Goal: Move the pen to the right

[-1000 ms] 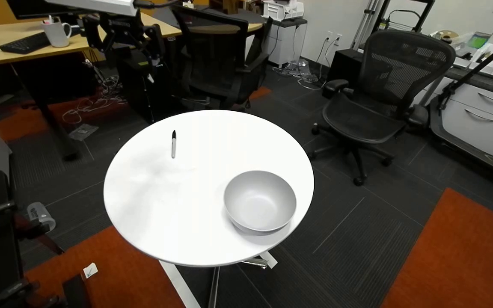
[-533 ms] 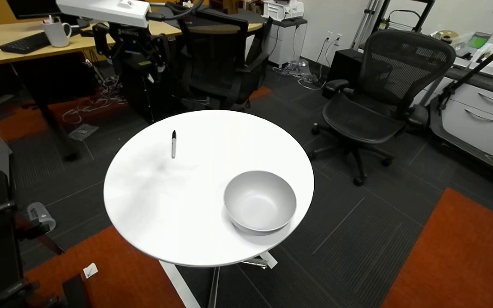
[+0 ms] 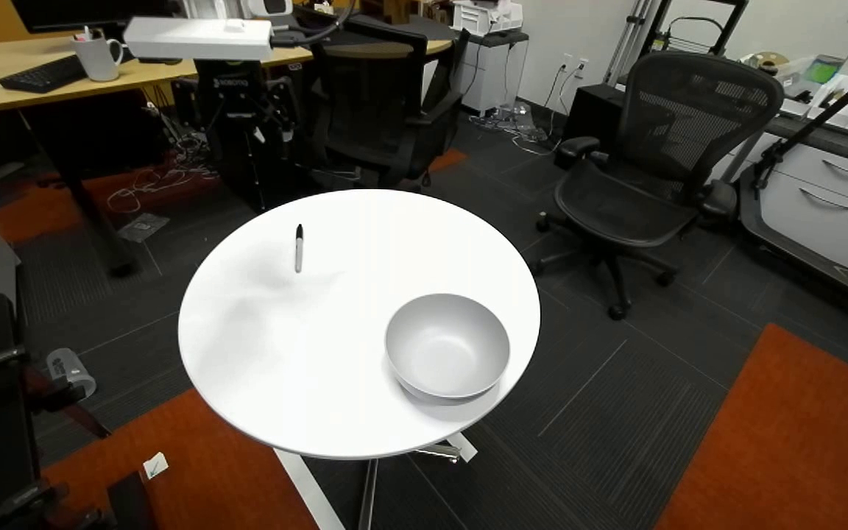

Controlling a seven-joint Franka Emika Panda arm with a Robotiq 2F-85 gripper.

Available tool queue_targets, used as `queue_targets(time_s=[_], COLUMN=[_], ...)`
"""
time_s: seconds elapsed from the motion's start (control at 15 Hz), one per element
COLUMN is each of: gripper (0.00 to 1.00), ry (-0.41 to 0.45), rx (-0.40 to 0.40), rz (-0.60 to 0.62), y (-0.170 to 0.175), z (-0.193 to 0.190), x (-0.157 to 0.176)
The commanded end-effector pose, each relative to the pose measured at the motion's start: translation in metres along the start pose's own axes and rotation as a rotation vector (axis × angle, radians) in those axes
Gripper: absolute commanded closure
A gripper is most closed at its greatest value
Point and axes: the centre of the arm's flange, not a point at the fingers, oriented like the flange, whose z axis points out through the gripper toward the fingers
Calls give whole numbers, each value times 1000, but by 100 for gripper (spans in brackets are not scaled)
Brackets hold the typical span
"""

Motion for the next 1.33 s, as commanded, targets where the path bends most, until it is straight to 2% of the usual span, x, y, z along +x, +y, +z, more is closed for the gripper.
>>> queue_targets(time_s=[0.0,0.6,1.27], gripper=[0,0,0], ry=[2,126,143], rx=[-58,-51,18], rz=[-95,-193,-212], y=[6,31,52], z=[39,120,172], x=[23,48,63])
